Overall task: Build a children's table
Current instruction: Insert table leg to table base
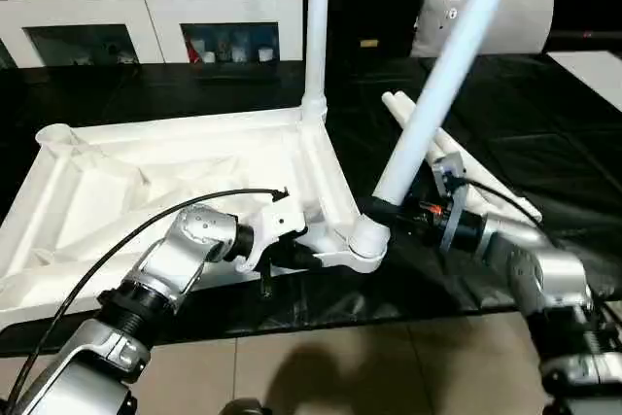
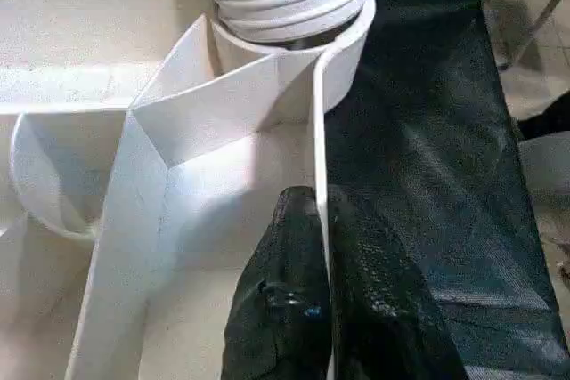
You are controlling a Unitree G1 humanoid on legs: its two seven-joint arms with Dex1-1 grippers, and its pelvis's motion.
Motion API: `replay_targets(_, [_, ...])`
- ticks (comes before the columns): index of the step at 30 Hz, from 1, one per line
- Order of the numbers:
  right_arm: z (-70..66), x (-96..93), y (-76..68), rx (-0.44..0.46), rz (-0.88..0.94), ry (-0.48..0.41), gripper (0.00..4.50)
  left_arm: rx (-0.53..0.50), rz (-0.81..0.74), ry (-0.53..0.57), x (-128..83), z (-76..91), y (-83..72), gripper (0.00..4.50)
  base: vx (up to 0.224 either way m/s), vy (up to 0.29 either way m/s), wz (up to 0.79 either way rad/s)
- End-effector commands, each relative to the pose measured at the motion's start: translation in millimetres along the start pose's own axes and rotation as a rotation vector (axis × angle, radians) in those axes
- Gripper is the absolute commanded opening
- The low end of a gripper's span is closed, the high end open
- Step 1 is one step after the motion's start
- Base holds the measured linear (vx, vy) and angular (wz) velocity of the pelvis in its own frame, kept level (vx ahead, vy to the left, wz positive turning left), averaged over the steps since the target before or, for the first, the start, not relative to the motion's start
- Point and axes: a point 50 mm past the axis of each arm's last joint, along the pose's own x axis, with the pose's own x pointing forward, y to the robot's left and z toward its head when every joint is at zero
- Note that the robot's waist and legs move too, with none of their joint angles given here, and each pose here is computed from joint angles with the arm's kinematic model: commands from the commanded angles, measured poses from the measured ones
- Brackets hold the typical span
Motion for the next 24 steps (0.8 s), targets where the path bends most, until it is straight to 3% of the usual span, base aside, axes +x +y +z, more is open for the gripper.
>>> replay_targets(1, [-17.1,-3.7,-0.4,0.007,-0.060,0.058,1.86,0.010,0.057,-0.052,-4,9.9,6.2,0.00,0.000,0.000,0.00])
replay_targets(2, [-17.1,-3.7,-0.4,0.007,-0.060,0.058,1.86,0.010,0.057,-0.052,-4,9.9,6.2,0.00,0.000,0.000,0.00])
replay_targets(3, [-19.0,-5.3,2.3,-0.071,-0.083,0.092,1.86,0.008,0.058,-0.050,-5,9.3,5.8,0.00,0.000,0.000,0.00])
replay_targets(4, [-19.0,-5.3,2.5,-0.076,-0.083,0.095,1.86,0.009,0.058,-0.050,-5,9.2,5.7,0.00,0.000,0.000,0.00])
replay_targets(5, [-19.5,-4.9,4.7,-0.161,-0.090,0.149,1.86,0.014,0.058,-0.045,-5,8.9,5.3,0.00,0.000,0.000,0.00])
replay_targets(7, [-19.6,-4.6,5.4,-0.190,-0.088,0.168,1.86,0.017,0.057,-0.043,-5,8.9,5.1,0.00,0.000,0.000,0.00])
replay_targets(11, [-23.5,-2.2,6.1,-0.298,-0.052,0.294,1.86,0.042,0.052,-0.025,-6,8.7,4.1,0.00,0.000,0.000,0.00])
replay_targets(16, [-23.9,1.7,8.5,-0.295,0.014,0.339,1.86,0.070,0.025,-0.017,-8,11.2,4.1,0.00,0.000,0.000,0.00])
replay_targets(19, [-27.4,4.3,12.0,-0.280,0.100,0.398,1.86,0.097,0.020,0.000,-12,14.0,9.7,0.00,0.000,0.000,0.00])
replay_targets(24, [-29.4,7.7,14.2,-0.263,0.155,0.416,1.86,0.116,0.029,0.012,-17,18.0,17.8,0.00,0.000,0.000,0.00])
